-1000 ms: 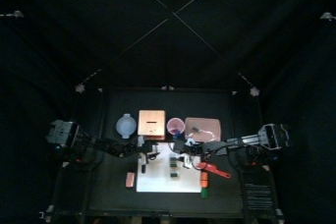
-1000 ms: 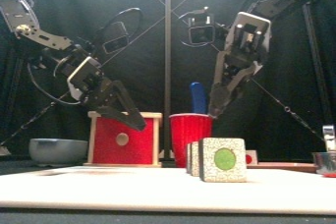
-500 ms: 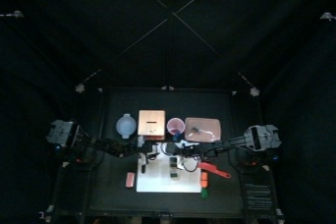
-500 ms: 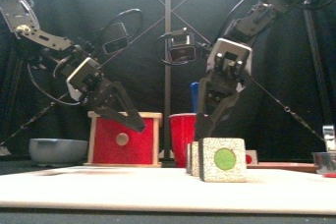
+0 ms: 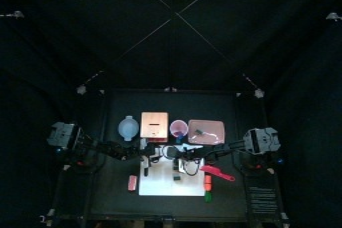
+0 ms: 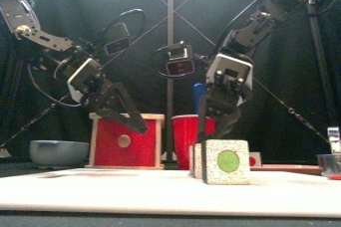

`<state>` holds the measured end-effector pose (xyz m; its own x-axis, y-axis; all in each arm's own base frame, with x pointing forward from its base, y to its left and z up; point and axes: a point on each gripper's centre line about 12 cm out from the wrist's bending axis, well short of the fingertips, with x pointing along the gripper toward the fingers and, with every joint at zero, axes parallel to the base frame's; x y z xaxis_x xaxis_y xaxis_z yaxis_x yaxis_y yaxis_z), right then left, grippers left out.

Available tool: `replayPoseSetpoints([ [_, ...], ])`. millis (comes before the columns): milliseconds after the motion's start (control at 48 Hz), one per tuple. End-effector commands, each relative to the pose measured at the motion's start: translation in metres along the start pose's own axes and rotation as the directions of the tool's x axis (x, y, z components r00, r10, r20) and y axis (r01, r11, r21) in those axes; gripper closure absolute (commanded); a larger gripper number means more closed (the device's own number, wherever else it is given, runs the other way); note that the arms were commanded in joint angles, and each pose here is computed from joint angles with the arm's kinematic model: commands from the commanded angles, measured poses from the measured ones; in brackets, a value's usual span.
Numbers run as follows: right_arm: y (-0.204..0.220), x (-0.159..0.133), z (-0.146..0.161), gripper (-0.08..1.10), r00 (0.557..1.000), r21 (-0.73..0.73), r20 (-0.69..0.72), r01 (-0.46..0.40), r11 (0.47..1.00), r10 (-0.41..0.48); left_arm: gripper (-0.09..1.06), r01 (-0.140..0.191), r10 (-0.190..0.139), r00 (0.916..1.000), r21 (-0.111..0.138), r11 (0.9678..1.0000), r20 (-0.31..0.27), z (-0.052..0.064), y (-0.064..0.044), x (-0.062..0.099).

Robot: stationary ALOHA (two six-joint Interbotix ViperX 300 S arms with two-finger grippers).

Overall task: Place sushi on board then cut the sushi with the knife then place the pieces on the plate
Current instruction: Place the 4 sushi pieces on the plate

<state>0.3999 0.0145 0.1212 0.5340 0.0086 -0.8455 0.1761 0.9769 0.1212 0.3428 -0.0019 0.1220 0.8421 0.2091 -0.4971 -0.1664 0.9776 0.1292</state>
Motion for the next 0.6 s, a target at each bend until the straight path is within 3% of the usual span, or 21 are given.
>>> replayPoseSetpoints([
  [21,0.000,-0.010,0.010,0.33,0.999,-0.002,0.034,-0.004,1.000,0.004,0.11,-0.005,0.005,0.9998,-0.005,1.0000,0.020,0.006,0.001,0.000],
  [250,-0.001,-0.027,0.013,0.48,0.999,-0.024,0.047,0.008,1.000,-0.006,0.11,-0.005,0.005,0.9998,-0.008,1.0000,0.021,0.007,0.001,0.001],
  [604,-0.017,-0.090,-0.021,0.47,0.998,0.030,0.056,0.009,1.000,-0.011,0.11,-0.013,0.014,0.9998,-0.029,0.9995,0.011,0.005,0.002,0.000],
])
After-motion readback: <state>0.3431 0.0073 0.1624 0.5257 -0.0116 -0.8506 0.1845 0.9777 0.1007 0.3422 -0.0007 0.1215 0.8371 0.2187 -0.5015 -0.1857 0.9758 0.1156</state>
